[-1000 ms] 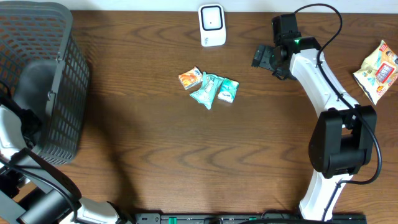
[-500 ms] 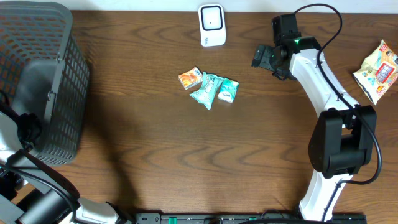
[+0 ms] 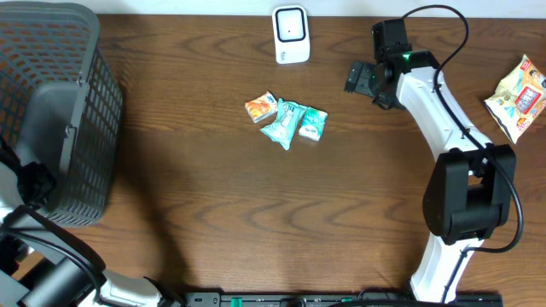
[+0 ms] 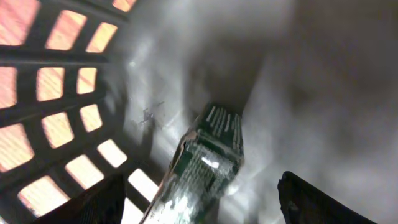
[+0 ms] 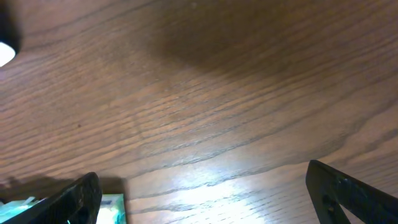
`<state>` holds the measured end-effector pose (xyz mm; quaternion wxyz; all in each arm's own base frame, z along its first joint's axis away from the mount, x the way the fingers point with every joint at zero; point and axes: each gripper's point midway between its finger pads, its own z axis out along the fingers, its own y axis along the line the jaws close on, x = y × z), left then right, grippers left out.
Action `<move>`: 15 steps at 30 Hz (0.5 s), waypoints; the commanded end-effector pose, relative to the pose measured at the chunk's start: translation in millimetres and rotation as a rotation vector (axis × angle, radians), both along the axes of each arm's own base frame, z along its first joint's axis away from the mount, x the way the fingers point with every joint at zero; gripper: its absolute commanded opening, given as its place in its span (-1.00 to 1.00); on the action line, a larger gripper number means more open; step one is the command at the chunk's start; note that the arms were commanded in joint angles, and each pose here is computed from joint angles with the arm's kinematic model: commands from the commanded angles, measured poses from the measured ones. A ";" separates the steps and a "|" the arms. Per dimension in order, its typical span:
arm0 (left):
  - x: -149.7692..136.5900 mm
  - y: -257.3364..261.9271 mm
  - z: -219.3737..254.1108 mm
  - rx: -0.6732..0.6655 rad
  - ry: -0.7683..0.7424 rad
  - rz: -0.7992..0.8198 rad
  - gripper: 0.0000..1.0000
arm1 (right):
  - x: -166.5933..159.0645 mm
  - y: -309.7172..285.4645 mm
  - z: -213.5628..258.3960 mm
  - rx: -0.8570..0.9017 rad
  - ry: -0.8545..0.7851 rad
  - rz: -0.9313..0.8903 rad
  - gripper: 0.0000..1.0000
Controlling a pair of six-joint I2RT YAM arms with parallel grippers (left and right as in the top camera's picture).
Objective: Scan the item barcode
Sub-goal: 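Reach the left gripper into the basket and grasp the green bottle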
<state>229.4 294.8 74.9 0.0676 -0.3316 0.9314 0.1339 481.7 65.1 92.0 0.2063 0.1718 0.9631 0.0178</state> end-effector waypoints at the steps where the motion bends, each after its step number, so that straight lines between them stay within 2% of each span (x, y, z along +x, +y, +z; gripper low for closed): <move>1: -15.6 -2.6 -21.1 -0.061 0.053 0.006 0.54 | -2.9 4.3 -6.2 -0.012 0.016 0.019 0.99; 2: -17.2 -2.4 -22.7 -0.066 0.057 0.010 0.54 | -2.8 4.3 -6.2 -0.011 0.015 0.019 0.99; 4: -19.3 -1.0 -23.8 -0.068 0.059 0.017 0.37 | -2.8 4.1 -6.2 -0.012 0.016 0.019 0.98; 5: -20.0 -0.4 -23.8 -0.068 0.059 0.019 0.23 | -2.8 4.1 -6.2 -0.012 0.016 0.019 0.99; 7: -18.1 -2.1 -24.3 -0.079 0.047 0.016 0.11 | -3.2 6.5 -6.2 -0.012 0.016 0.024 0.99; 15: 5.4 -20.9 -26.1 -0.188 -0.084 -0.023 0.10 | -3.5 8.3 -6.2 -0.012 0.016 0.028 0.99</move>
